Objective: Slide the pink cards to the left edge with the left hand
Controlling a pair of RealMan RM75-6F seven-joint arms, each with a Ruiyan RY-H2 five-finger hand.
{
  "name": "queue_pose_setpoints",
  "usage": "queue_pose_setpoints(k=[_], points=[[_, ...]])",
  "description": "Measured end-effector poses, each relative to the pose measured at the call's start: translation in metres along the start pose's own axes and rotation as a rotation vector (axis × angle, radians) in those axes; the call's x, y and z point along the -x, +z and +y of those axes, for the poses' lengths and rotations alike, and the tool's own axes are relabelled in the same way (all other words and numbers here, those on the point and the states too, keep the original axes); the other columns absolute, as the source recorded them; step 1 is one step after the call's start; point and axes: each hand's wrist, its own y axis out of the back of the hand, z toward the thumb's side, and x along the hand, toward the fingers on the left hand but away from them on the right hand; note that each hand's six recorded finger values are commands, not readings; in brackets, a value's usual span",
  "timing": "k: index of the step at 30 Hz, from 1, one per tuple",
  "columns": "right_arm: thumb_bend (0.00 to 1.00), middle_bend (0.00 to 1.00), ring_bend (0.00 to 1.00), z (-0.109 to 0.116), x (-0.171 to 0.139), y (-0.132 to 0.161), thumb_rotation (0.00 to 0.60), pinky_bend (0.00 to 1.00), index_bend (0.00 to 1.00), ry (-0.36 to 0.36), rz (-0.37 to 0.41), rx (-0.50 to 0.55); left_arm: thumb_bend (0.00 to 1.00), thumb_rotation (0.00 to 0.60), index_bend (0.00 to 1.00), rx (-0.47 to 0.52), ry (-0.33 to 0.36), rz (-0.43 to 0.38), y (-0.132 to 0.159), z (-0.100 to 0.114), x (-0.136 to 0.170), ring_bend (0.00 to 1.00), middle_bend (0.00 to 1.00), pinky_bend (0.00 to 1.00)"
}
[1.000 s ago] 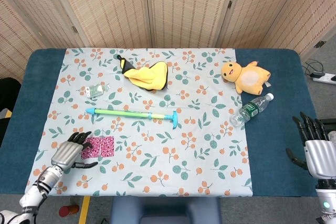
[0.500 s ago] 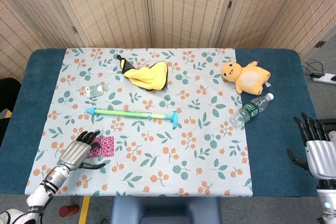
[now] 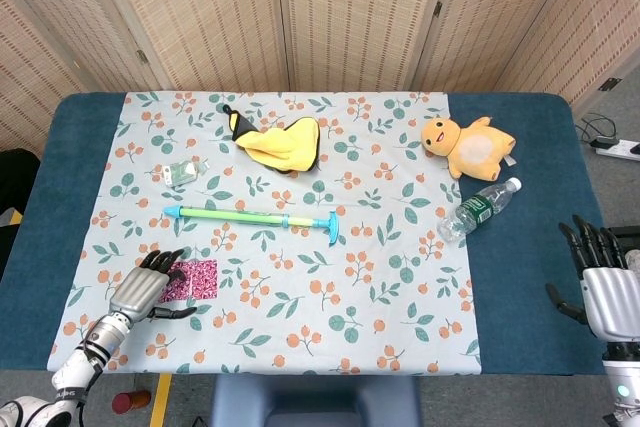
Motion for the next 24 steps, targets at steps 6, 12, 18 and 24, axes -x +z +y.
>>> queue_pose_setpoints(k=[6, 12, 18, 24], points=[[0.33, 0.00, 0.00, -0.002, 0.001, 0.001, 0.600, 0.00, 0.00, 0.006, 0.001, 0.001, 0.12, 0.123, 0.34, 0.009, 0.001, 0.017, -0.006, -0.001, 0.003, 0.00, 0.00, 0.00], [0.33, 0.00, 0.00, -0.001, 0.002, 0.002, 0.600, 0.00, 0.00, 0.004, 0.004, 0.000, 0.12, 0.121, 0.34, 0.017, -0.002, 0.037, -0.014, -0.001, 0.009, 0.00, 0.00, 0.00], [0.33, 0.00, 0.00, 0.000, 0.002, 0.001, 0.600, 0.00, 0.00, 0.002, 0.001, -0.001, 0.12, 0.121, 0.34, 0.025, -0.008, 0.058, -0.022, -0.004, 0.018, 0.00, 0.00, 0.00], [0.33, 0.00, 0.00, -0.001, 0.001, 0.000, 0.600, 0.00, 0.00, 0.005, -0.001, 0.000, 0.12, 0.121, 0.34, 0.036, -0.009, 0.075, -0.028, -0.004, 0.023, 0.00, 0.00, 0.00]])
